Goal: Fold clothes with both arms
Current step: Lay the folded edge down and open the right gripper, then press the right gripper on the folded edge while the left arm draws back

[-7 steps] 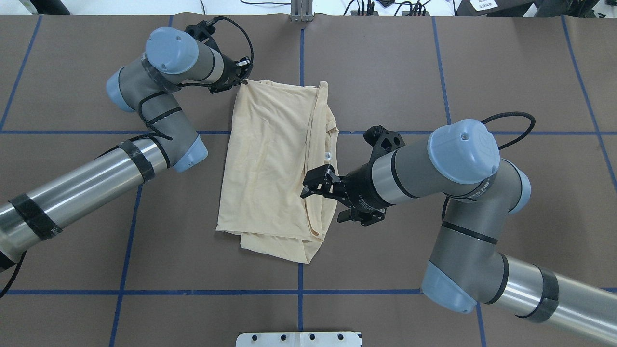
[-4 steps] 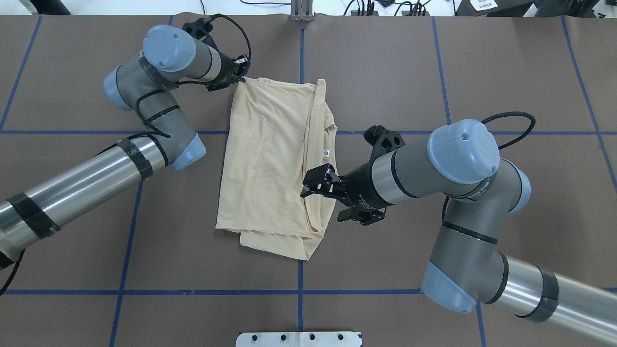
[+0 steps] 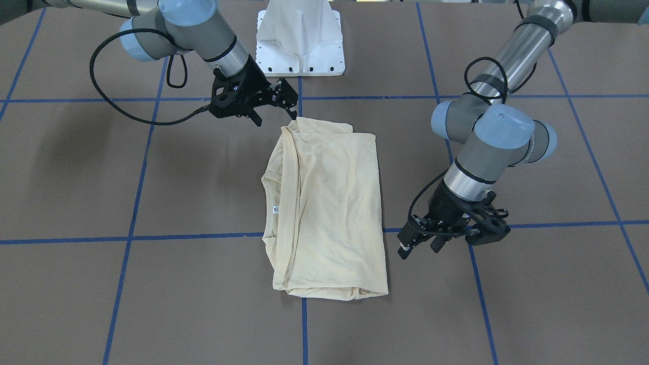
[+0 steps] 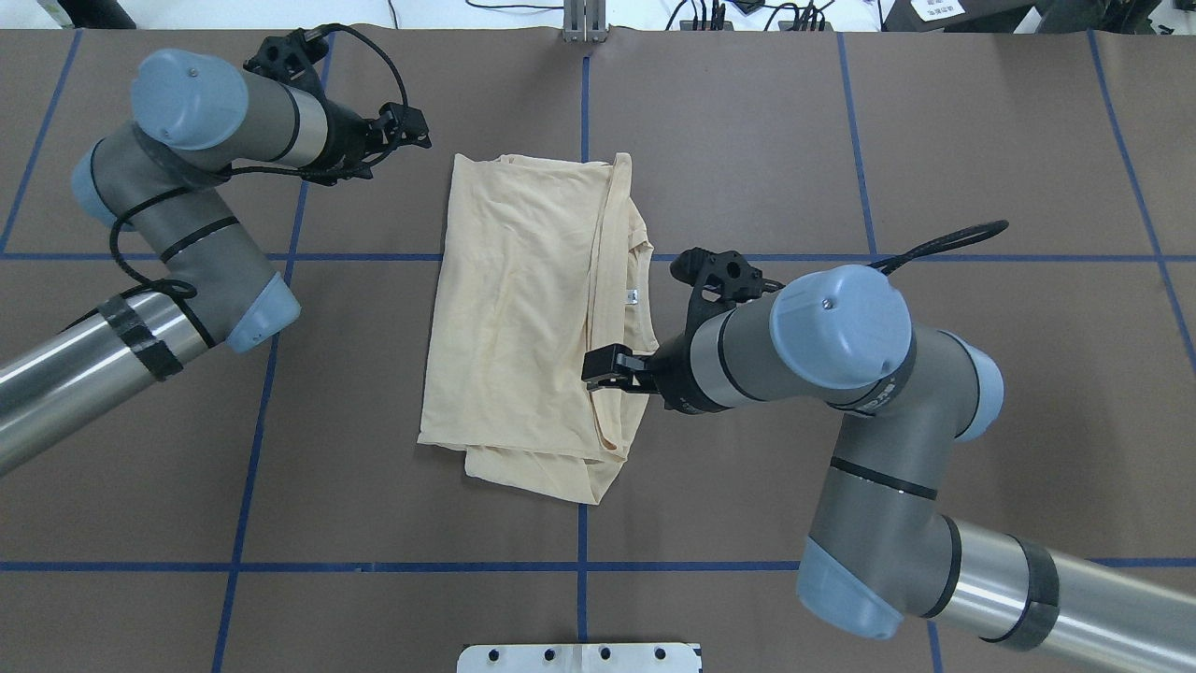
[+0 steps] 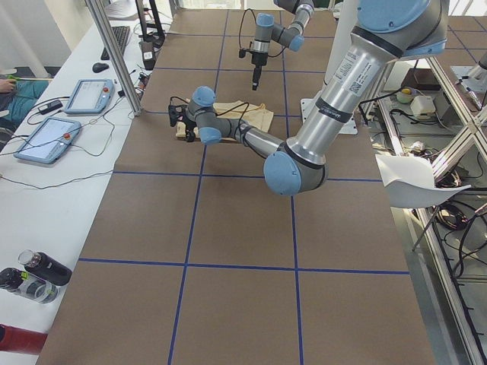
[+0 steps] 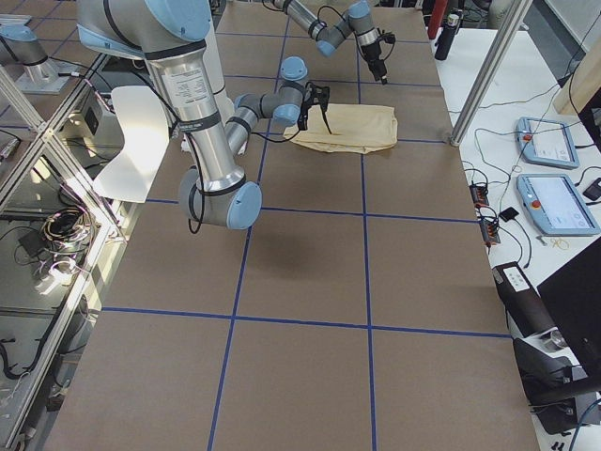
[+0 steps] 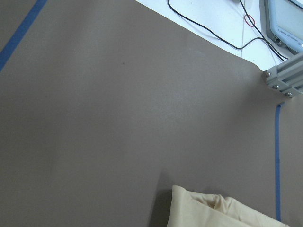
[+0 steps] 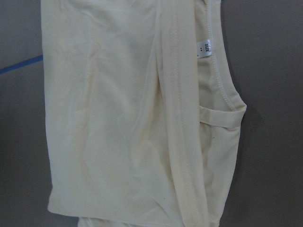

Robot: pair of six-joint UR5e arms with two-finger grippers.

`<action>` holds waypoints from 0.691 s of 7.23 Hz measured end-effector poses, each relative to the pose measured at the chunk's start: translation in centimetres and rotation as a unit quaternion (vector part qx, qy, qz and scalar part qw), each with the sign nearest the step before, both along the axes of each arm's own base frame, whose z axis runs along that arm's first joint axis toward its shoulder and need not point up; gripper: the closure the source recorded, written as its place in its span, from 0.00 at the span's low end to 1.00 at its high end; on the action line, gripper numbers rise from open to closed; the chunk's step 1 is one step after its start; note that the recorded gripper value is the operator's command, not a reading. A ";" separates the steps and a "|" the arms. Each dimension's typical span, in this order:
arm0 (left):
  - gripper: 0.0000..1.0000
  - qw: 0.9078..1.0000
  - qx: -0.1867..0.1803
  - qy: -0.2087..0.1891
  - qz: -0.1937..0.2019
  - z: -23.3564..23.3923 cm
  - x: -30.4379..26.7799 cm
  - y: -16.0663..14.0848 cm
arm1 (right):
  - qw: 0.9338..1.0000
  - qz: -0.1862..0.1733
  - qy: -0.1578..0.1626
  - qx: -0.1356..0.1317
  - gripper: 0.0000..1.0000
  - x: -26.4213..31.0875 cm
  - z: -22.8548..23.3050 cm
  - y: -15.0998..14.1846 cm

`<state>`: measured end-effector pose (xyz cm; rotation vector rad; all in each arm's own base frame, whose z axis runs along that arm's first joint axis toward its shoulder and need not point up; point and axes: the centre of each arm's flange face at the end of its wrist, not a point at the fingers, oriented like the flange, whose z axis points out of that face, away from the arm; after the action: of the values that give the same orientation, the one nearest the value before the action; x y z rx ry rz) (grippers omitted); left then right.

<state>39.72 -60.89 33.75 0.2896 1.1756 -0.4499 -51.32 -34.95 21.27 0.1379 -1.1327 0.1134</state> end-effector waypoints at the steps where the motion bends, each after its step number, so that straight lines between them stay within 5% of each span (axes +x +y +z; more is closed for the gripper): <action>1: 0.00 1.000 0.002 0.005 0.006 0.2 -1.2 1.0 | 0.998 -0.009 0.045 0.049 0.07 -1.5 -0.1 1.0; 3: 0.00 1.000 -0.001 0.006 0.012 1.1 -2.2 1.9 | 0.983 -0.021 0.123 0.135 0.11 -4.6 -0.5 3.4; 5: 0.00 1.000 -0.005 0.003 0.014 2.0 -2.4 2.2 | 0.966 -0.025 0.178 0.185 0.25 -7.7 -1.0 4.0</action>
<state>37.36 -58.67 35.74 0.2639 1.1808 -0.4328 -59.00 -30.93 20.26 0.4437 -0.7868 -0.1655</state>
